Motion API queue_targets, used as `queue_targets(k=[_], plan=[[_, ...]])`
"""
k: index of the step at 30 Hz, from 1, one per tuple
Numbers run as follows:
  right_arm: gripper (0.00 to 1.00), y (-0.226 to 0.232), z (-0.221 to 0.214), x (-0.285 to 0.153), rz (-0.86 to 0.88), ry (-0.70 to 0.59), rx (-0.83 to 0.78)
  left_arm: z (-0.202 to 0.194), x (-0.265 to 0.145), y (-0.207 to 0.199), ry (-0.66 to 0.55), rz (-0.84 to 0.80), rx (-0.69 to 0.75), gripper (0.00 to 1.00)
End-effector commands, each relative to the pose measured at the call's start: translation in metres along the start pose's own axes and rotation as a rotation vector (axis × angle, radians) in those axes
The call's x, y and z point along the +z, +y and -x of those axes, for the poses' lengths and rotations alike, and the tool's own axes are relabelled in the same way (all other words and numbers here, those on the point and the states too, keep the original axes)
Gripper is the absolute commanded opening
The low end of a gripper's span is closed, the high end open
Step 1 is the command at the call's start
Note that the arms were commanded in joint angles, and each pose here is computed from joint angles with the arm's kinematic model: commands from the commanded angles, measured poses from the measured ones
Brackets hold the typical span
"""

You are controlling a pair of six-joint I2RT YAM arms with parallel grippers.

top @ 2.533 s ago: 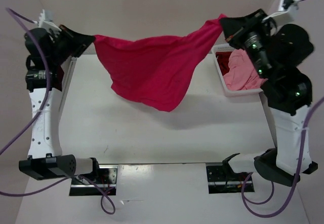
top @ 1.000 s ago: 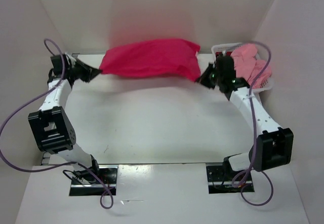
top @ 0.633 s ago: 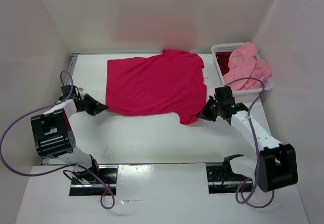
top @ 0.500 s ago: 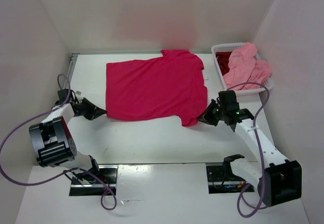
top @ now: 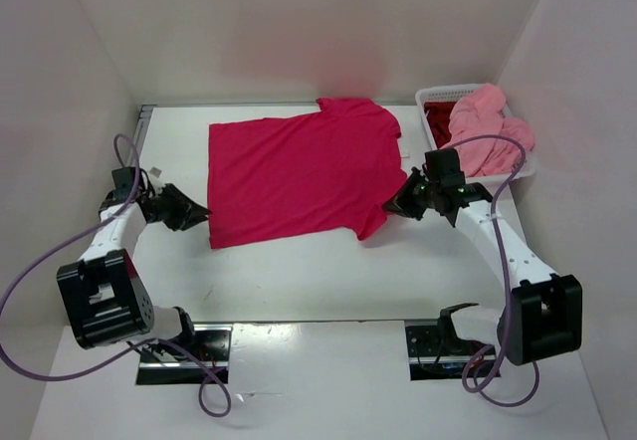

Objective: Fold and stack the t-shirts
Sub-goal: Flatten out the tshirt, then grap the side of the flattened tshirt closest away from the robot with both arms

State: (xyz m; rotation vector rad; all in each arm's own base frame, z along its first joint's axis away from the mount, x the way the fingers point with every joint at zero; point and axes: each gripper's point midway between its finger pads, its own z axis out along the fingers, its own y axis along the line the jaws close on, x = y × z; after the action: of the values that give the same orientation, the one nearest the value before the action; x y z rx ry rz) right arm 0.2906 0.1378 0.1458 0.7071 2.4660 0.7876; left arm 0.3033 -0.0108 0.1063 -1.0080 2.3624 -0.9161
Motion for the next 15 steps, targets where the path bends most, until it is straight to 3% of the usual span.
queue_targets(k=[1,2,7,15], plan=[[0.0,0.007,0.012,-0.004,0.03,-0.056,-0.026,-0.024,-0.004,0.02,0.003,0.082,0.035,0.35],[0.0,0.004,0.009,-0.004,0.025,-0.052,-0.024,-0.026,-0.003,0.029,-0.006,0.112,0.029,0.4],[0.0,-0.017,-0.012,-0.006,0.002,-0.019,-0.004,-0.036,-0.005,0.038,-0.053,0.2,-0.033,0.45],[0.0,-0.02,-0.019,-0.009,0.019,-0.018,-0.008,-0.048,0.014,0.063,-0.073,0.256,-0.19,0.42]])
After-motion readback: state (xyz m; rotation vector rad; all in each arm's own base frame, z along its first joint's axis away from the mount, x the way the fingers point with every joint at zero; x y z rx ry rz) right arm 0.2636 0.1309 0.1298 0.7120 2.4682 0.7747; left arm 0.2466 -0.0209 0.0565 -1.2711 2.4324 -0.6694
